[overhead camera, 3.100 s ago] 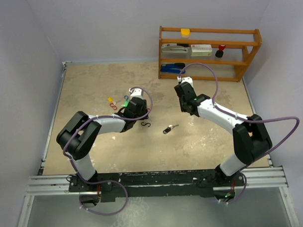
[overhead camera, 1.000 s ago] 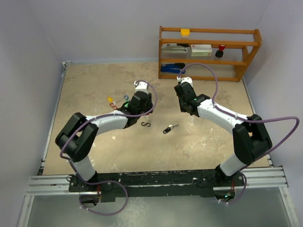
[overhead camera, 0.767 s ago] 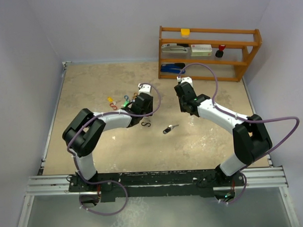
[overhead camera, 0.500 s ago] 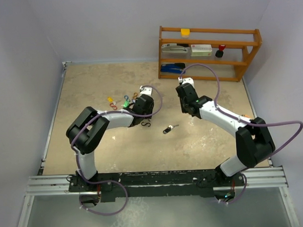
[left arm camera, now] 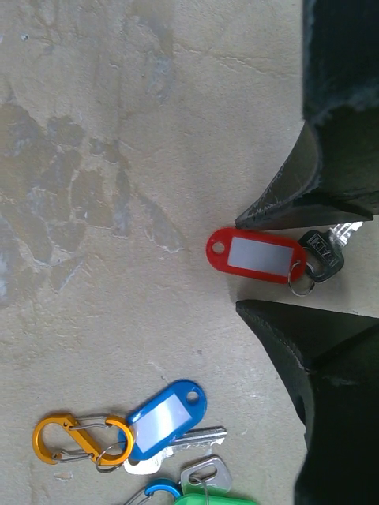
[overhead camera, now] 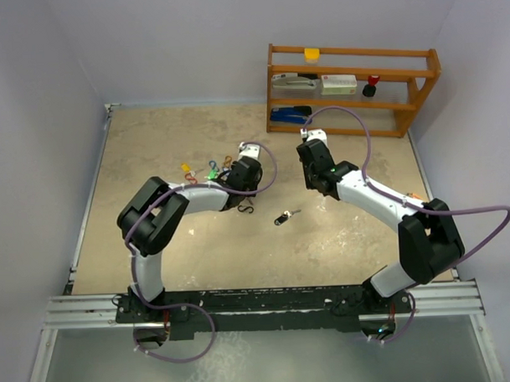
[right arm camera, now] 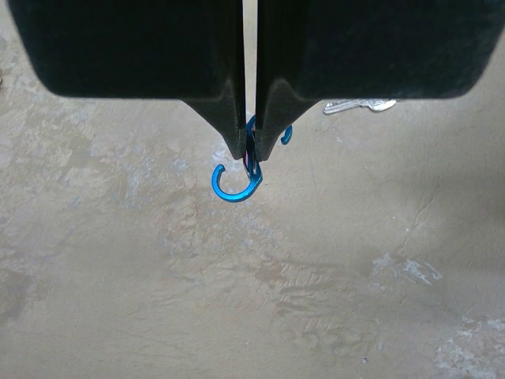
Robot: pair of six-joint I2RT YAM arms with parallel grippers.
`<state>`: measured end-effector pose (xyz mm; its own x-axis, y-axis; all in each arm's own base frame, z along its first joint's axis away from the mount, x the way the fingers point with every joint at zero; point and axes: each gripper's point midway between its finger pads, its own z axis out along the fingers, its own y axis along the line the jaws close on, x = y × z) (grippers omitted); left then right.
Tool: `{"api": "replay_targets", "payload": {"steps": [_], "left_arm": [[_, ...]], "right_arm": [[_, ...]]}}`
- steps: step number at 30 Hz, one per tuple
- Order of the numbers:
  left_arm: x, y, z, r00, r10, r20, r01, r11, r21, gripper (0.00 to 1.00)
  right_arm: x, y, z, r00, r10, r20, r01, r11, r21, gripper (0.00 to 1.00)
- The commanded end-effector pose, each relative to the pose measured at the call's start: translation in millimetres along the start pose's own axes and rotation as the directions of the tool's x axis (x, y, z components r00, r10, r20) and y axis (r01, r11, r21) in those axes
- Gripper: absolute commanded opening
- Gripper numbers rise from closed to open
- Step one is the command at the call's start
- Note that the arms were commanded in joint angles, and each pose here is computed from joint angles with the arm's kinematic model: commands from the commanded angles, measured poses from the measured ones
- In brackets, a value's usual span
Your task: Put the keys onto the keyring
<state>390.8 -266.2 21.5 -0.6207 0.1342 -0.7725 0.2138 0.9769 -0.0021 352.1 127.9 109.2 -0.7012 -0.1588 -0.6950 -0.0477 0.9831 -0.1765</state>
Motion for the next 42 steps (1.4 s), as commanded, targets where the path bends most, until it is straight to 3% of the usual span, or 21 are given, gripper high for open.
{"api": "replay_targets", "payload": {"steps": [1,8,15,22,33,42], "left_arm": [[23.6,-1.4,6.1,0.996,0.034,-0.08,-0.034,0.999,0.003,0.37],[31.8,-1.5,9.2,0.993,0.035,-0.116,-0.035,0.999,-0.005,0.31],[25.4,-1.9,6.9,0.994,0.021,-0.105,-0.022,1.0,-0.01,0.17],[3.3,0.7,-3.9,0.999,-0.008,-0.052,0.006,1.0,-0.025,0.17],[-76.2,-1.9,-50.1,0.982,-0.108,0.158,0.105,0.994,0.025,0.17],[-99.0,-8.8,-69.7,0.956,-0.186,0.228,0.166,0.981,0.103,0.17]], "right_arm": [[-8.3,-4.3,-3.7,0.999,0.009,0.031,-0.01,1.0,0.009,0.0],[-8.1,-3.3,-3.3,0.999,0.012,0.031,-0.013,1.0,0.006,0.0],[-7.1,-3.8,-3.2,0.999,0.012,0.03,-0.012,1.0,0.007,0.0],[-6.3,-3.2,-2.2,1.0,0.012,0.029,-0.013,1.0,0.005,0.0],[-6.4,0.0,-0.8,1.0,0.014,0.026,-0.014,1.0,-0.007,0.0],[-6.5,5.5,-0.9,0.999,0.022,0.024,-0.021,0.999,-0.037,0.0]]}}
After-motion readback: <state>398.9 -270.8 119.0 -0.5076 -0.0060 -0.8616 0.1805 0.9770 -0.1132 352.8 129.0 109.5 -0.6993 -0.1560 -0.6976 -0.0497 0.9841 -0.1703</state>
